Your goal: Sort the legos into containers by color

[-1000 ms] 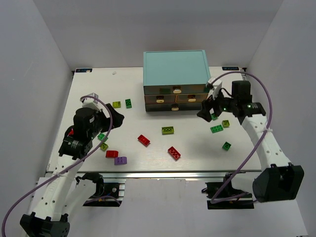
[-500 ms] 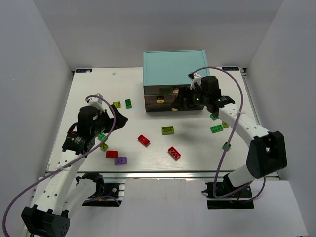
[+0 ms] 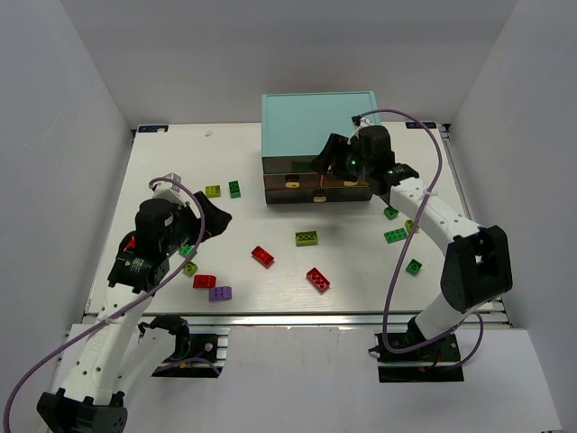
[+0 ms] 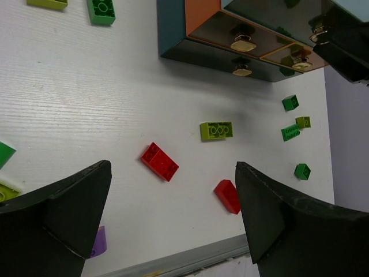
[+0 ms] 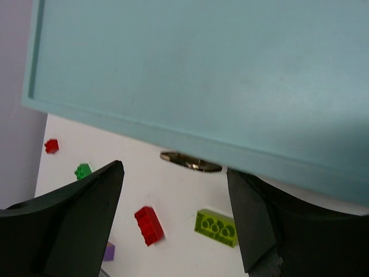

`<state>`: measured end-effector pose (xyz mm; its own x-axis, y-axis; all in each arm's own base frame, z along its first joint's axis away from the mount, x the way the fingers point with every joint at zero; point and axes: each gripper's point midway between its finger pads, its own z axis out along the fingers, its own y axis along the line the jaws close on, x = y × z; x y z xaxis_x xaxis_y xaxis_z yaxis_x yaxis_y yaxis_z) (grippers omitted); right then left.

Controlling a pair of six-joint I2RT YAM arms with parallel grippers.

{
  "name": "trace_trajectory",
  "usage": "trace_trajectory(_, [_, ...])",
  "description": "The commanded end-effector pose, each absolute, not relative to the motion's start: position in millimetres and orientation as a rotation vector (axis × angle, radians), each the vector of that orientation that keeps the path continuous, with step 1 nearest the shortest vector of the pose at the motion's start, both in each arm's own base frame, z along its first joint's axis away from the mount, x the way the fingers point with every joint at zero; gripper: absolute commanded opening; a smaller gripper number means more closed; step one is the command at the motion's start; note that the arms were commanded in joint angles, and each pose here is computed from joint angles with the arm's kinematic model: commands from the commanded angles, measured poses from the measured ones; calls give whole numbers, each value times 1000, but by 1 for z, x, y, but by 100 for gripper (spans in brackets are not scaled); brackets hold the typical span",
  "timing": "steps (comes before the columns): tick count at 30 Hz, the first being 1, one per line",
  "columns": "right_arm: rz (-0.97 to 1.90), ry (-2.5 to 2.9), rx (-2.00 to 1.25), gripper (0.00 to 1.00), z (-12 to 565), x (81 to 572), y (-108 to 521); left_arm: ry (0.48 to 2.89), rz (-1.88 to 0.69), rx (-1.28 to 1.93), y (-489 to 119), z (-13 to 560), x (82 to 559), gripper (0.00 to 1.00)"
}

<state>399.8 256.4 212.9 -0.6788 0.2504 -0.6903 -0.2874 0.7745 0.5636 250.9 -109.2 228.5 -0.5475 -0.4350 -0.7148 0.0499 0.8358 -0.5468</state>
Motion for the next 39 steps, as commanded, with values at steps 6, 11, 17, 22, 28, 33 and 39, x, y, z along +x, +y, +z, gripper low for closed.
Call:
trace_trajectory(6, [836,2033,96,71,244,440,262,2058,-659,-296,-110,229,252,98])
trace_trajectory(11, [804,2053,103,53,236,443,259,2060,-657,-293,-110,228,252,98])
trace_trajectory(17, [787,2060,83,24,230,435,254,2058,-663,-300,-111,225,254,98])
trace_trajectory(22, [835,2084,18,22,227,408,256,2053,-667,-306,-113,225,260,98])
trace_trajectory(28, [863,2133,-17,24,215,363,247,2054,-675,-312,-117,224,276,98])
trace_trajectory(33, [870,2175,1,28,200,345,242,2066,-678,-313,-122,221,288,98])
trace_trajectory(39, [897,2190,4,34,198,336,245,2089,-648,-331,-120,220,298,98])
